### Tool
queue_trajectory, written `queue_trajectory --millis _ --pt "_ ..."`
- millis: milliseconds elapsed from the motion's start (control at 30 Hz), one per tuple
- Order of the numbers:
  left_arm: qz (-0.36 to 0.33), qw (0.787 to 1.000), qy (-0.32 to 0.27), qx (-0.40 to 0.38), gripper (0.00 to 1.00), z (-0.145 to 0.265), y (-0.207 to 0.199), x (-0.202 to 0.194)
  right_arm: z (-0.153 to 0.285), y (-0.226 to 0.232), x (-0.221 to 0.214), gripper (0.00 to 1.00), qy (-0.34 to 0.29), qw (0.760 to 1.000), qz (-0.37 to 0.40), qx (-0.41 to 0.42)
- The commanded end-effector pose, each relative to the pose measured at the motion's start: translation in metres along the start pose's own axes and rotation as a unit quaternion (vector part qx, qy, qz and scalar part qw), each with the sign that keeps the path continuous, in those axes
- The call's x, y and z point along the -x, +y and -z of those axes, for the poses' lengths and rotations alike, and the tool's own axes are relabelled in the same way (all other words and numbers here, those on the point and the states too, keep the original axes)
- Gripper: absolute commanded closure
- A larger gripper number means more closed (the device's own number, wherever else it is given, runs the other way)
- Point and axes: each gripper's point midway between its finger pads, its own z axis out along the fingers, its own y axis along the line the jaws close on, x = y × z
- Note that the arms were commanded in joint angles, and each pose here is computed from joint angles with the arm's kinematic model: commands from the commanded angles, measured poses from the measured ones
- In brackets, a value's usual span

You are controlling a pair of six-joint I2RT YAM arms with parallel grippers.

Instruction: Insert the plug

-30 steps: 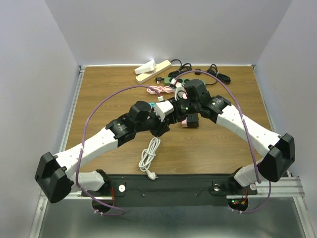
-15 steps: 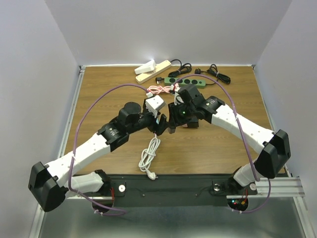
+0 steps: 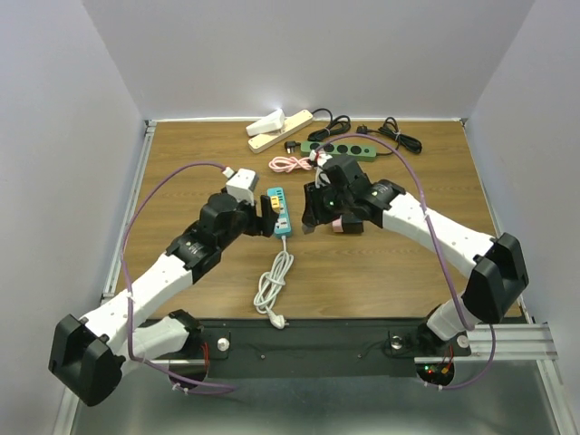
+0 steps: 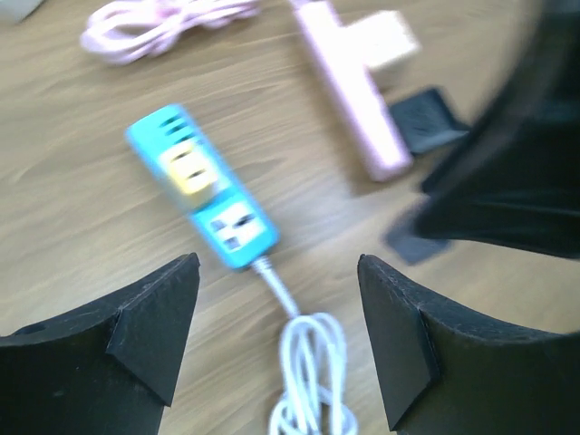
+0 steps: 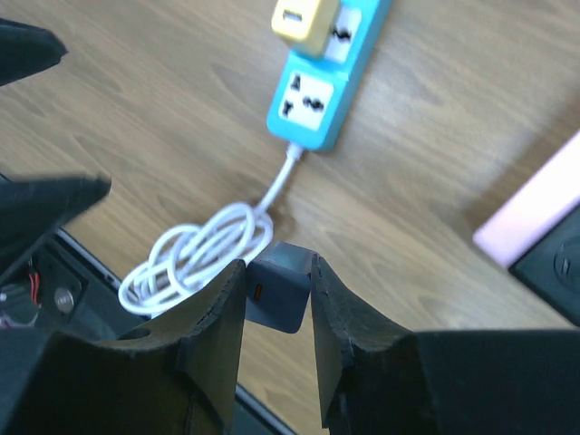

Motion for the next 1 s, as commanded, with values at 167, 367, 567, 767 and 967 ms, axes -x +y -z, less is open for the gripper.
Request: queue_trajectory --millis 167,367,567,767,967 --pt "0.122 0.986 -0.044 0.109 0.18 0.010 0.073 0.005 -0.040 0.014 0.047 1.00 -0.078 0.996 0.030 0.003" --pt "0.141 0.983 -0.038 0.114 0.18 0.002 0.083 -0.002 -0.069 0.015 0.060 1.00 -0.089 0.996 0.025 -0.010" --pt "0.152 0.981 -0.035 0.113 0.18 -0.003 0.091 -0.002 -0.094 0.016 0.065 1.00 -0.087 0.996 0.019 -0.014" --pt "0.156 0.981 -0.039 0.104 0.18 -0.002 0.091 0.000 -0.107 0.020 0.067 0.99 -0.088 0.996 0.013 -0.017" --pt "0.157 0.982 -0.040 0.099 0.18 -0.001 0.090 -0.002 -0.117 0.024 0.060 0.99 -0.079 0.997 0.015 -0.016"
